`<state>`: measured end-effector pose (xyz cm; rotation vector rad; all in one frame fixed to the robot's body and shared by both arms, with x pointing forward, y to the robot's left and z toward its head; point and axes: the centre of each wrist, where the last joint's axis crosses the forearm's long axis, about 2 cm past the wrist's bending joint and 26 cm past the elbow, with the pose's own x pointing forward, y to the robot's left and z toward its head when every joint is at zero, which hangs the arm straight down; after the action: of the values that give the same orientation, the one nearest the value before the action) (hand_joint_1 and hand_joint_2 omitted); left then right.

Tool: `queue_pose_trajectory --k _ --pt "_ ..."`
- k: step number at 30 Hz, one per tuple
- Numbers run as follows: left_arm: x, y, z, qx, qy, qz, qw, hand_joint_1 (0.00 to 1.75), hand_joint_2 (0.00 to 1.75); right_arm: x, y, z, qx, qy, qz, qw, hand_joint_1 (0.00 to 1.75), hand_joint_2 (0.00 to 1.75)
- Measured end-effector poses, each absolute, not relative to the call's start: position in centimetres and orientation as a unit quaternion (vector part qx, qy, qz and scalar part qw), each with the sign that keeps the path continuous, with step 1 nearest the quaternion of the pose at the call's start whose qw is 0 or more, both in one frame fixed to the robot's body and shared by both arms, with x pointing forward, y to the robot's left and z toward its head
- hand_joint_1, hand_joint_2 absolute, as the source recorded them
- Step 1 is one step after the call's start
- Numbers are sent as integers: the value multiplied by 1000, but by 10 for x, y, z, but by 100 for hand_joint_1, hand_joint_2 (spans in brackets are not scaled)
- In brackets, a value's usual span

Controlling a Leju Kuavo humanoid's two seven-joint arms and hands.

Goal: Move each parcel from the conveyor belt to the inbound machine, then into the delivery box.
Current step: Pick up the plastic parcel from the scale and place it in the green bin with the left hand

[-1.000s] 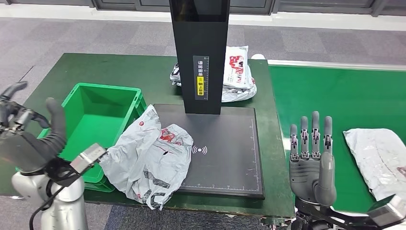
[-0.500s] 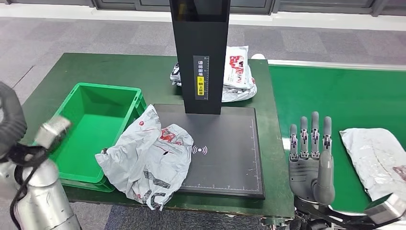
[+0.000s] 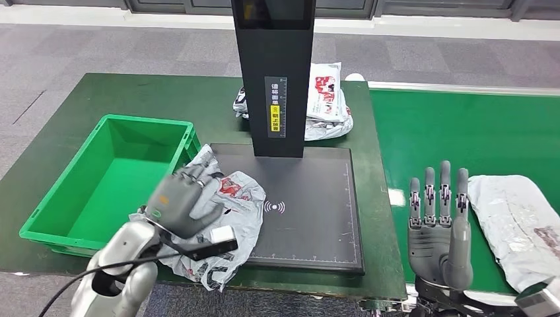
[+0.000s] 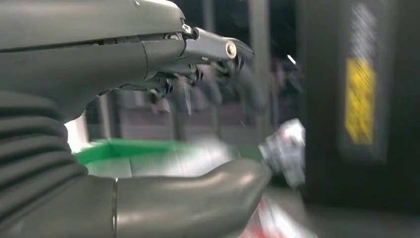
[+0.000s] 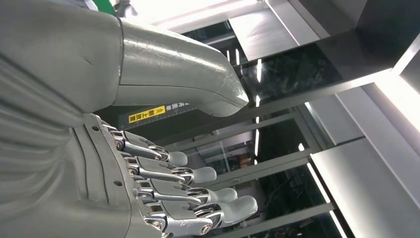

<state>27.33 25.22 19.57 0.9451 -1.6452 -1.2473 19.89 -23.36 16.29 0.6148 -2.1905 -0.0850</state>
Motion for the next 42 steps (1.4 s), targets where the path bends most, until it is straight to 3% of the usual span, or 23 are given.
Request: queue_pose_trajectory --k 11,28,33,42 --pt "257 234 158 333 -587 -597 434 0 0 198 -234 162 245 -871 -33 425 0 175" --pt "254 233 153 332 -578 -605 435 0 0 198 -234 162 245 -870 -33 427 0 175" --pt "252 234 150 413 -519 -612 431 0 0 198 -233 162 244 -870 -35 428 0 175" --pt "252 234 150 414 -516 -613 432 0 0 198 -233 162 243 -870 -36 428 0 175"
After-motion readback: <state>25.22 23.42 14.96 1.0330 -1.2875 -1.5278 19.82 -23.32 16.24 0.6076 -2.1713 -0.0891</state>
